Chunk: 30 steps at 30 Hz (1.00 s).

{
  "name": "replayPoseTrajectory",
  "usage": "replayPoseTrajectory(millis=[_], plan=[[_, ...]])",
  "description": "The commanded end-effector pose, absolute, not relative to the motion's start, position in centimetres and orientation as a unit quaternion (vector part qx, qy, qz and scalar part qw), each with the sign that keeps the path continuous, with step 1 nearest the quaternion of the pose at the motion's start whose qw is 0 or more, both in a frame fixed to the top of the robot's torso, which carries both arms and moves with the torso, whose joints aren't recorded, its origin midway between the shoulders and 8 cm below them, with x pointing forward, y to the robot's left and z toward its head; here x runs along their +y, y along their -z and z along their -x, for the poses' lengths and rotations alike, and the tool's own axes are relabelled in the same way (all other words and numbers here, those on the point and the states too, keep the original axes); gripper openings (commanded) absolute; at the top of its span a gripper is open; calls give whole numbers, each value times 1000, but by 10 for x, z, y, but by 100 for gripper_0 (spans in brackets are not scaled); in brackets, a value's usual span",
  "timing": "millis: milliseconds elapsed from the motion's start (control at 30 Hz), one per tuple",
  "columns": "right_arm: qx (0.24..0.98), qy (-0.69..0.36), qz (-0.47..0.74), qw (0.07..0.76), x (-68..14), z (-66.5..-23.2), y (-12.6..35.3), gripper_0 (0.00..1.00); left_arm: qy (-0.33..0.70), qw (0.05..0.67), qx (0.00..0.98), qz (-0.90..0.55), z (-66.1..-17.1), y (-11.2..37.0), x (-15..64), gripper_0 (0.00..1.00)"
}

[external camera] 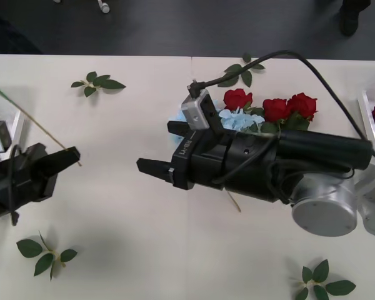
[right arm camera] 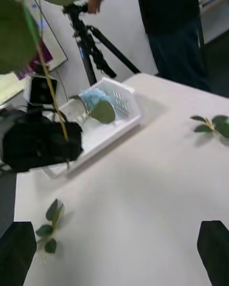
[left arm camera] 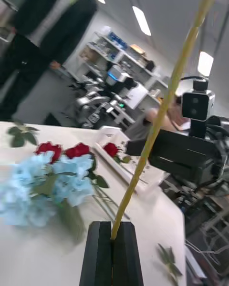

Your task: Put the red flowers into the right box and the blue flowers into the left box

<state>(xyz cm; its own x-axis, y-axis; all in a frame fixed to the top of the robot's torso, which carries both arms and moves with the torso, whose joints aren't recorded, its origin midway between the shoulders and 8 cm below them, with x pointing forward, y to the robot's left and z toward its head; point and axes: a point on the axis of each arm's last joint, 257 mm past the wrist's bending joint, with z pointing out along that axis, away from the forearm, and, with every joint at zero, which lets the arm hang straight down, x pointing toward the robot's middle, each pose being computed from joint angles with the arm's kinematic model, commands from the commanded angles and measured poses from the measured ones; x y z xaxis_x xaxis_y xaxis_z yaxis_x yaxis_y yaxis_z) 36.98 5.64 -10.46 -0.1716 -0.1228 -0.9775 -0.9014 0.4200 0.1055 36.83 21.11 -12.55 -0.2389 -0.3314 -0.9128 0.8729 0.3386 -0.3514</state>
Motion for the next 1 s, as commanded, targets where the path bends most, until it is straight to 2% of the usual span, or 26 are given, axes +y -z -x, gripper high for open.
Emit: replayPoseTrajectory(millis=[33, 267, 500, 700, 1000], plan=[[699, -386, 347, 492, 27, -373, 87, 100, 458, 616, 607, -207, -363, 116, 257, 0], [781, -337, 340, 401, -47, -381, 97, 100, 331, 646, 672, -146, -352, 114, 342, 0], [858, -269, 298, 320, -131, -391, 116, 100, 234, 640, 727, -85, -325, 124, 422, 0], [919, -179, 227, 268, -198, -406, 151, 100, 140, 620, 772, -1, -300, 148, 496, 0], [955, -77, 160, 236, -274, -429, 191, 100, 8, 580, 812, 67, -267, 182, 576, 0]])
